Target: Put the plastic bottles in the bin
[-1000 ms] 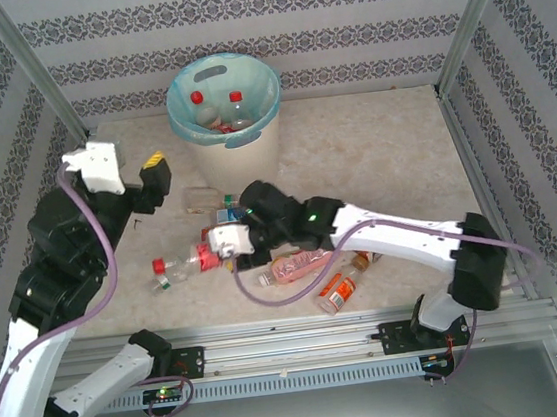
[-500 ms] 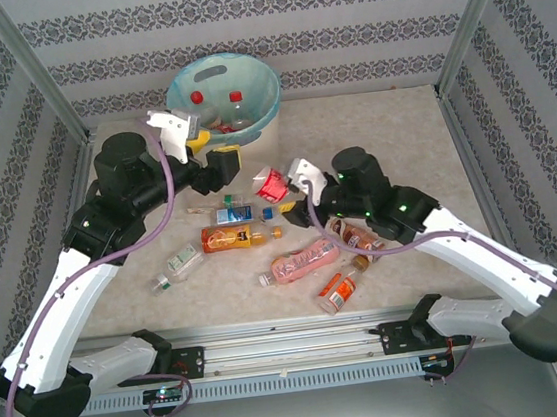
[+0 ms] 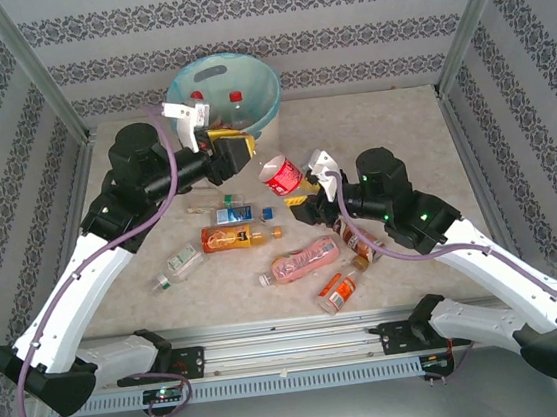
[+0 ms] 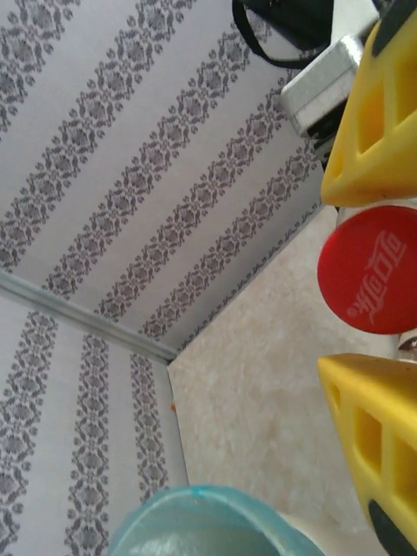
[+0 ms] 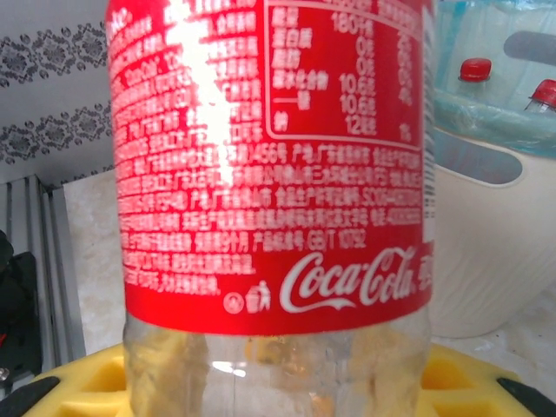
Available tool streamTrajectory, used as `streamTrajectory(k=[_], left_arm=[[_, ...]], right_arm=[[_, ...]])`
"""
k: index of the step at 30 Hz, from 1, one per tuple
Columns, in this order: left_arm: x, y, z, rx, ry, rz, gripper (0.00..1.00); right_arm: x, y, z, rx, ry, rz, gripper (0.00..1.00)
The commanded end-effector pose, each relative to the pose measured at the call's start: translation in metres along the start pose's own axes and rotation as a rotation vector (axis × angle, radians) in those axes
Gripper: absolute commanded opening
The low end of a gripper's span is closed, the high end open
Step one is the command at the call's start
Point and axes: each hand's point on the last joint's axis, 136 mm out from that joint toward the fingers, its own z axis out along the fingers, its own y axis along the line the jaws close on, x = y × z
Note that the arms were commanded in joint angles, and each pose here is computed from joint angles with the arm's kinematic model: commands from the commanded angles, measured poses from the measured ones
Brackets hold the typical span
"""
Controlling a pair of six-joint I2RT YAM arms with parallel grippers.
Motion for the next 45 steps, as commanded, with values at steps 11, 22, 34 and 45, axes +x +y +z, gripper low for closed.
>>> streamTrajectory(k=[11, 22, 34, 45], left_arm=[[-0.018, -0.002, 0.0, 0.008, -0.063, 0.003, 0.0], [-0.11, 0.005, -0.015, -0.134, -0.337, 0.142, 0.0], [-0.208, 0.05, -0.042, -0.538, -0.492, 0.443, 0.0], [-0.199, 0.168, -0.011, -0.775, -0.252, 0.444, 0.0]], right_arm=[[-0.015, -0.002, -0.008, 0.036, -0.079, 0.009, 0.58], [-0.048, -0.035, -0.048, 0.298, -0.211, -0.015, 0.9], [-0.06, -0.044, -0.085, 0.422, -0.265, -0.039, 0.91], [-0.06, -0.042, -0.083, 0.407, -0.253, -0.027, 0.9]])
